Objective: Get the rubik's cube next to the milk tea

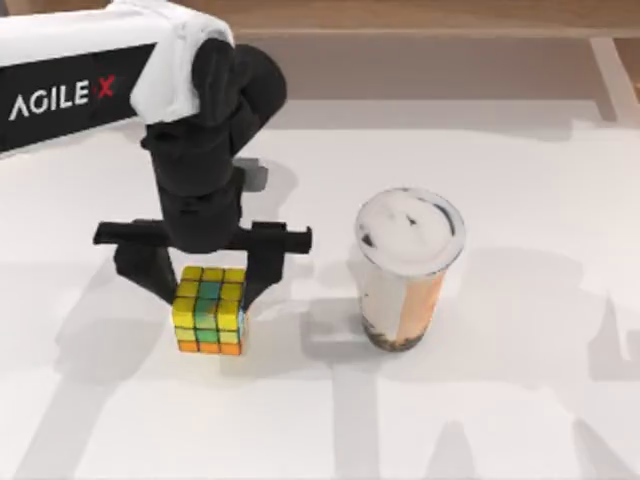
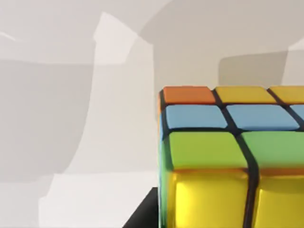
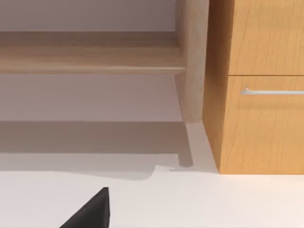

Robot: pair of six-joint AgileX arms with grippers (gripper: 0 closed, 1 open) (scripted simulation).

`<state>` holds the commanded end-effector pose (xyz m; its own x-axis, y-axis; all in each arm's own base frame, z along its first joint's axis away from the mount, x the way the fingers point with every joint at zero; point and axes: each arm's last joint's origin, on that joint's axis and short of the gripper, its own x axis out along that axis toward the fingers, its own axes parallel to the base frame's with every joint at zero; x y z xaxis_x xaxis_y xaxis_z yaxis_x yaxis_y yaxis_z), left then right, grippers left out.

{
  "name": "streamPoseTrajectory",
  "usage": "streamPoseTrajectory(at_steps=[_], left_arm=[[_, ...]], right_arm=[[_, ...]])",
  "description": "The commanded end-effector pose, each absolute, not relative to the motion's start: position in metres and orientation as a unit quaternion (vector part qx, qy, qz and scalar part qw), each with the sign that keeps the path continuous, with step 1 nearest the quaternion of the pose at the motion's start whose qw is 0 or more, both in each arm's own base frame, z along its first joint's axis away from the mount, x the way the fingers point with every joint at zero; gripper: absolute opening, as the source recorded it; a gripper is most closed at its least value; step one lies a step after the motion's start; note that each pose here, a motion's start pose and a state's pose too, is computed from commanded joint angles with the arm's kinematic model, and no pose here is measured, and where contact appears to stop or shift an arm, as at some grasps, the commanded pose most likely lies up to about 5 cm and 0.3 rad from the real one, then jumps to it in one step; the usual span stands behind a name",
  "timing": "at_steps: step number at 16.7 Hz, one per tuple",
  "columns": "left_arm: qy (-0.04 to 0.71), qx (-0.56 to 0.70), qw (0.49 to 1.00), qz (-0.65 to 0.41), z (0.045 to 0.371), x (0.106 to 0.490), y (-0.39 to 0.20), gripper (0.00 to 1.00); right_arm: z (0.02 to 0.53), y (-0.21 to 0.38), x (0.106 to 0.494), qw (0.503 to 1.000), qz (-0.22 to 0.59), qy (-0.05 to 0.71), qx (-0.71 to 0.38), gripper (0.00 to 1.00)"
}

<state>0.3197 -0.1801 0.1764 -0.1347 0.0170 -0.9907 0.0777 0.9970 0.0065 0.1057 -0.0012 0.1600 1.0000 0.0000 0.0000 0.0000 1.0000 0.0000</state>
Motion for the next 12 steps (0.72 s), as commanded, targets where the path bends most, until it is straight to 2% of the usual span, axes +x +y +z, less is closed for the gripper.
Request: streamPoseTrajectory(at_steps=[7,12], left_arm=[[0.707,0.004,0.707,-0.016,0.174,0.319,-0.193,0.00],[0.706,0.005,0.708,-0.009,0.164,0.320,-0.194,0.00]], right_arm=[[0.160,-0.001,0.106,1.000,0.000,0.000,0.000,1.00],[0.160,-0.001,0.106,1.000,0.000,0.000,0.000,1.00]])
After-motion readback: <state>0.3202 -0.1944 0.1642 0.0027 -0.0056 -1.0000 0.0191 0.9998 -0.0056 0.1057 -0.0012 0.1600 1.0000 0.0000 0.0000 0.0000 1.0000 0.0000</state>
